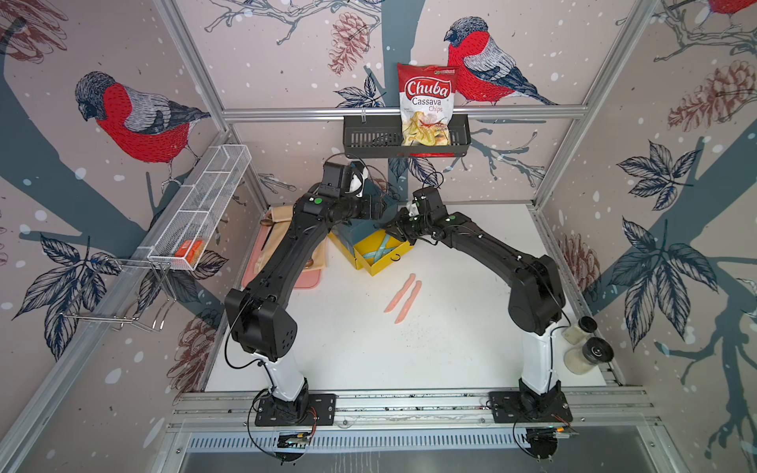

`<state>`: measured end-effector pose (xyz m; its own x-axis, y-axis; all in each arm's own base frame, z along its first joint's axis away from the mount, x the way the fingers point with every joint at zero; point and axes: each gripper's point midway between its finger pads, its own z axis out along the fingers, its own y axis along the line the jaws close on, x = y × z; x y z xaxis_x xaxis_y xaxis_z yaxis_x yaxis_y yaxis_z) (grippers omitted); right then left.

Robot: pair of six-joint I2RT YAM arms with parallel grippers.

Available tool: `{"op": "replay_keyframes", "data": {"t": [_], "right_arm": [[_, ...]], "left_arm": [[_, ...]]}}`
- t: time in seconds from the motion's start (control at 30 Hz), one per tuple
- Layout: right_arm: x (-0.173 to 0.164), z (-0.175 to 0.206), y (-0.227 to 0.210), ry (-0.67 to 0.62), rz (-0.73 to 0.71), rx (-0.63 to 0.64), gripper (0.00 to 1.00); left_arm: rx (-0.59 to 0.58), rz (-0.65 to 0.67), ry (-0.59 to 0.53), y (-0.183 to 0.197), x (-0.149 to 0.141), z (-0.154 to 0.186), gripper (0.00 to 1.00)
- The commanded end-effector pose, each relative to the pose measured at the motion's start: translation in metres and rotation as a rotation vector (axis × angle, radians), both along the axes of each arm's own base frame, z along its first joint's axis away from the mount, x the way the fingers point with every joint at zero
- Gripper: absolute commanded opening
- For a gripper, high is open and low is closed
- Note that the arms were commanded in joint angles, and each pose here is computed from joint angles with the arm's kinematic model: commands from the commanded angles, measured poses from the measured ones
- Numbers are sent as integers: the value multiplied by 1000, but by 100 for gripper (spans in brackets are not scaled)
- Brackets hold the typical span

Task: Place the fruit knives into the drawer by color
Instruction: Place the fruit knife in the drawer, then close the drawer in the storage box.

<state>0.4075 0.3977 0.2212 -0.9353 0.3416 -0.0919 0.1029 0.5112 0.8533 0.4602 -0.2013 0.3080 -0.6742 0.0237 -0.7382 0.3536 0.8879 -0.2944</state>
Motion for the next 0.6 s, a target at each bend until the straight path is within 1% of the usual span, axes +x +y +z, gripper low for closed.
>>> {"op": "replay_keyframes", "data": {"t": [0.0, 0.07, 0.13, 0.23, 0.37, 0.57], "right_arm": [[-14, 28, -14, -131, -3, 28, 12], [-30, 24, -30, -157, -20, 31, 6], [-46, 12, -46, -158, -46, 46, 0], [-65, -12, -63, -140, -85, 98, 0], [-70, -41, -66, -119, -99, 149, 0], [-49, -61, -44, -115, -60, 160, 0]], "left_arm": [[91, 101, 54, 19, 7, -15, 72], [104, 116, 74, 21, 9, -20, 52], [129, 124, 97, 23, 13, -28, 29], [164, 139, 120, 28, 18, -36, 0], [192, 153, 140, 32, 22, -46, 0], [235, 165, 203, 39, 26, -77, 0]]}}
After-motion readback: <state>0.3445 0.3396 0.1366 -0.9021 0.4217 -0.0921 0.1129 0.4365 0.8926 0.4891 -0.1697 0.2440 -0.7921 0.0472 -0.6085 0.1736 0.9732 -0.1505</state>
